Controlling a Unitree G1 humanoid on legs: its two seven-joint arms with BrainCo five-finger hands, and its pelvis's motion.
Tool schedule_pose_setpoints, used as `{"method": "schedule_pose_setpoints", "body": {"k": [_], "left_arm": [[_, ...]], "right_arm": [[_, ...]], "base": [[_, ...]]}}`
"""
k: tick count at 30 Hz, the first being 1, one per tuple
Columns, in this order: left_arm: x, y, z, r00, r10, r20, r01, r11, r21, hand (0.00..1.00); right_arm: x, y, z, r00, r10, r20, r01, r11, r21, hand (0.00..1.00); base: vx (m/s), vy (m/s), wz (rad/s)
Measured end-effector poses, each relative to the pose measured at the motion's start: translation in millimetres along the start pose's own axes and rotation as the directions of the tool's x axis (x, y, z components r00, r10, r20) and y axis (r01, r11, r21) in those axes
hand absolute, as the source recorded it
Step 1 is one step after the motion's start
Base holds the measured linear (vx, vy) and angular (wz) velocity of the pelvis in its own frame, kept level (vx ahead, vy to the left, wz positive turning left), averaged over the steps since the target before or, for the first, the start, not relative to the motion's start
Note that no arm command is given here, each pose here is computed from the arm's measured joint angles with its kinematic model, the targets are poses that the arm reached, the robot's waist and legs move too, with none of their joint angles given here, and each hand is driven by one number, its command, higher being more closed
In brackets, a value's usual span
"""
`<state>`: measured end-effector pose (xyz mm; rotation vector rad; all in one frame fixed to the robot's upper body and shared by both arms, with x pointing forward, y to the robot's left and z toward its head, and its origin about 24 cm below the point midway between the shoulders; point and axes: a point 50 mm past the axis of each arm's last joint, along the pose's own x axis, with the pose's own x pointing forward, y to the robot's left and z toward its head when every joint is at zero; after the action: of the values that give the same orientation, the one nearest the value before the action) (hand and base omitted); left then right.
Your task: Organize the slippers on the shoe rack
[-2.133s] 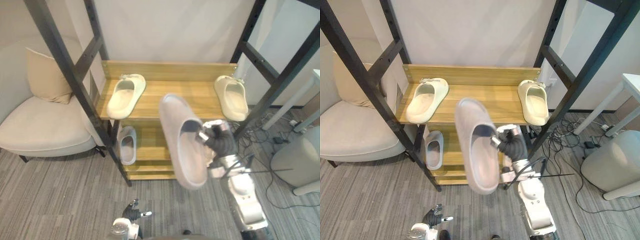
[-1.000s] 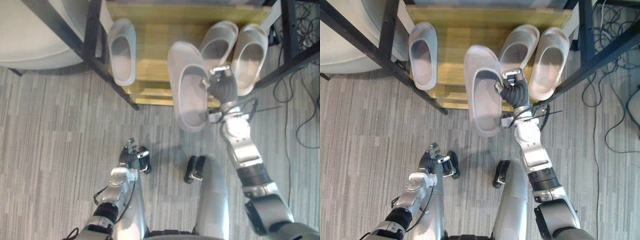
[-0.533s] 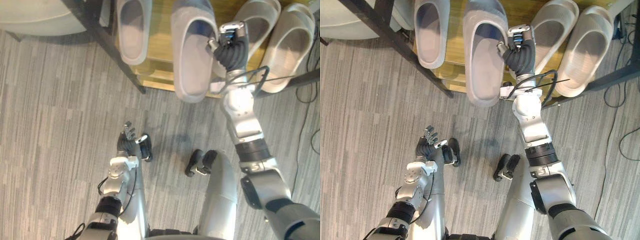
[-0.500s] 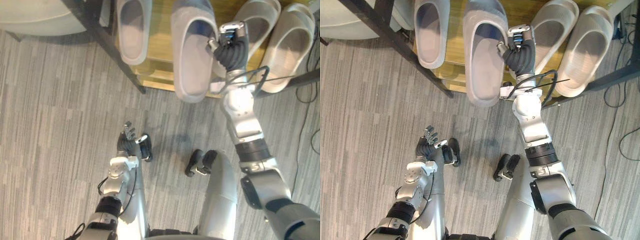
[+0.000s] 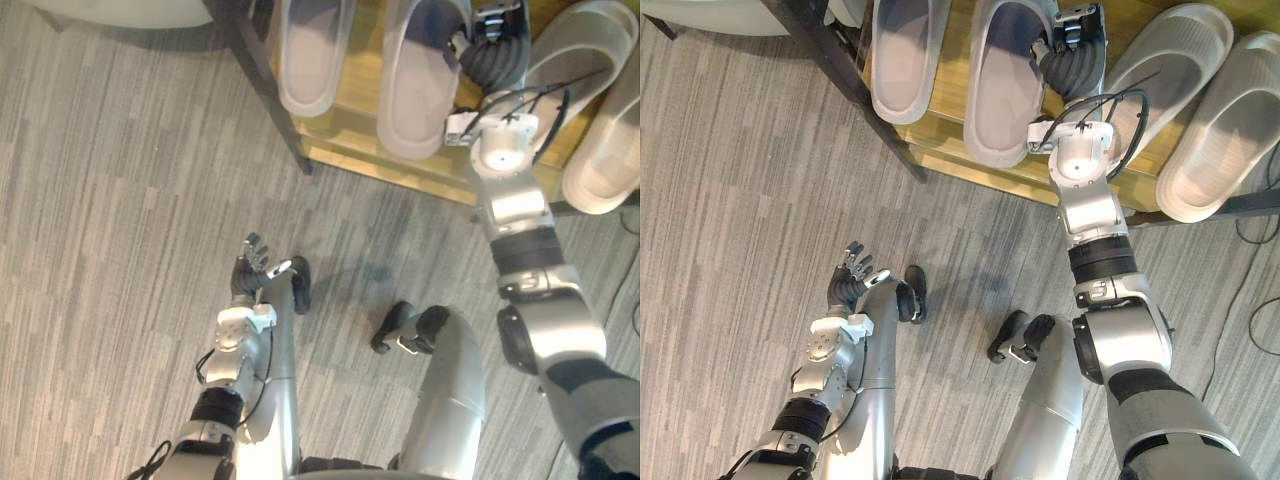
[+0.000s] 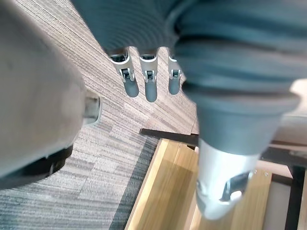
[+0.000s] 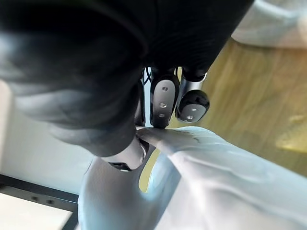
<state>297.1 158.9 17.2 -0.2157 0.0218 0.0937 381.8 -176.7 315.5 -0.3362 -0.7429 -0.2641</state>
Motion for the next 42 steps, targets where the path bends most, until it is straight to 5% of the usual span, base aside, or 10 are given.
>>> {"method": "schedule_pose_setpoints", "body": {"k": [1,30,42], "left_arm": [[1,1,1,1.0,0.001,0.004,-0.001,1.0,0.002,0.0],[-5,20,-17,0.994,0.067,-0.089,-0.065,0.998,0.019,0.0],[-18,34,-34,0.979,0.112,-0.169,-0.108,0.994,0.032,0.0]], "right_arm": [[3,-2,0,1.0,-0.006,-0.007,0.006,1.0,-0.008,0.0],[-8,-18,4,0.992,-0.123,0.042,0.122,0.992,0.028,0.0],[-54,19,-32,0.988,-0.04,-0.148,0.084,0.949,0.303,0.0]], "base": [[0.02,0.0,0.18],[0.01,-0.004,0.03],[0.01,-0.008,-0.03]]}}
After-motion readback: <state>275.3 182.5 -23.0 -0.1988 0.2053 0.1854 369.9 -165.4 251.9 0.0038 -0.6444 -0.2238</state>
